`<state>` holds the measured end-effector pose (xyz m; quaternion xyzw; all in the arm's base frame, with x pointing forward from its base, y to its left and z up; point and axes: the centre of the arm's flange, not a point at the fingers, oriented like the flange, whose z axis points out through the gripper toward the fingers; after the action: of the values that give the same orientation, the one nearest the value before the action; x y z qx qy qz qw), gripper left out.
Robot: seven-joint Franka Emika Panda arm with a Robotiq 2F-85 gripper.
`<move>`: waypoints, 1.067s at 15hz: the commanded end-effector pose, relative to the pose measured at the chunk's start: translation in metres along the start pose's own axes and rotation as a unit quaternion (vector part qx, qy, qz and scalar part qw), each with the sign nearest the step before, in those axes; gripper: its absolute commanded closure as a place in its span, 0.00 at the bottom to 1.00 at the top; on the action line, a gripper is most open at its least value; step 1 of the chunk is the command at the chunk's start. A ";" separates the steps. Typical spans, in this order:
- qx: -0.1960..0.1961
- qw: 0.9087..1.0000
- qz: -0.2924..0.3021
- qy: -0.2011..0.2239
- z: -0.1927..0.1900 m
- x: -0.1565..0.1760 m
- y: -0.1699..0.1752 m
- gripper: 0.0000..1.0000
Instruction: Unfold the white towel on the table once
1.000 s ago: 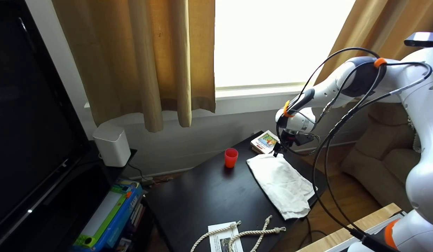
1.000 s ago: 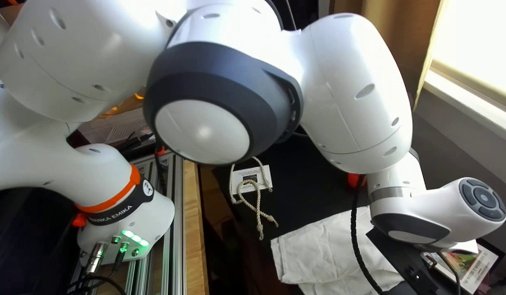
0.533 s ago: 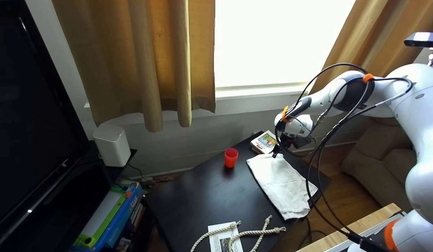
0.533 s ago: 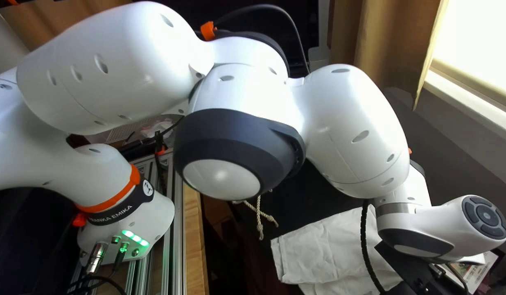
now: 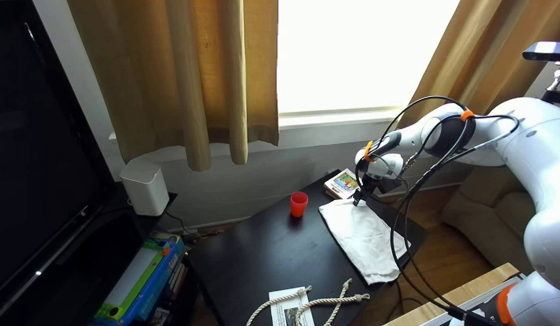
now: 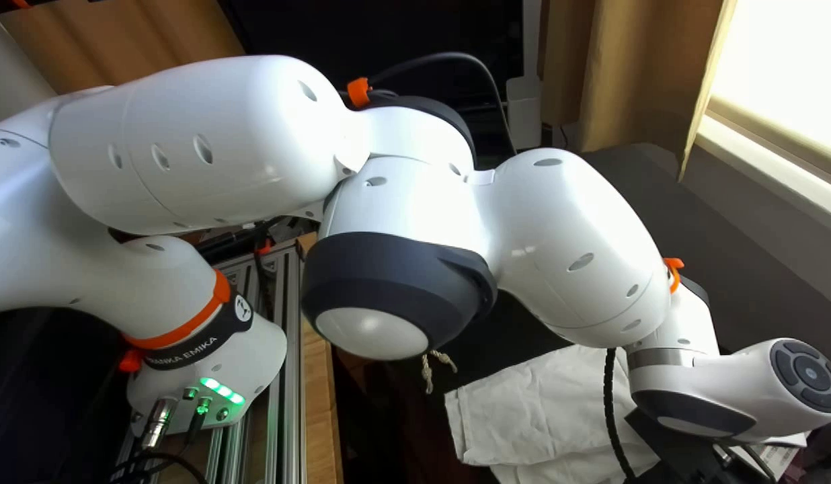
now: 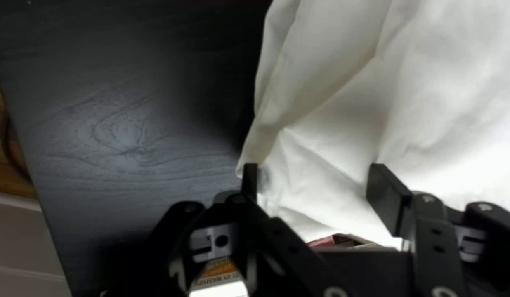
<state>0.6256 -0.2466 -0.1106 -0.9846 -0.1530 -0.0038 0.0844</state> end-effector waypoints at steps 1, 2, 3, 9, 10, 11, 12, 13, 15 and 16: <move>0.007 1.000 -0.013 -0.003 0.012 0.007 0.018 0.63; 0.008 1.000 -0.016 -0.005 0.012 0.008 0.019 0.70; 0.009 1.000 -0.018 -0.007 0.012 0.008 0.019 0.77; -0.014 0.999 -0.034 -0.026 -0.013 0.012 0.010 1.00; -0.016 0.999 -0.039 -0.030 -0.017 0.013 0.008 0.99; -0.021 0.998 -0.043 -0.037 -0.021 0.015 0.002 0.99; -0.024 0.998 -0.047 -0.041 -0.024 0.017 -0.001 0.99; -0.023 0.997 -0.054 -0.044 -0.028 0.019 -0.005 0.99; -0.018 0.996 -0.068 -0.053 -0.034 0.024 -0.017 0.99; -0.013 0.996 -0.071 -0.060 -0.037 0.026 -0.024 0.99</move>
<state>0.6511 -0.2390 -0.0847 -0.9757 -0.2107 0.0178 0.0580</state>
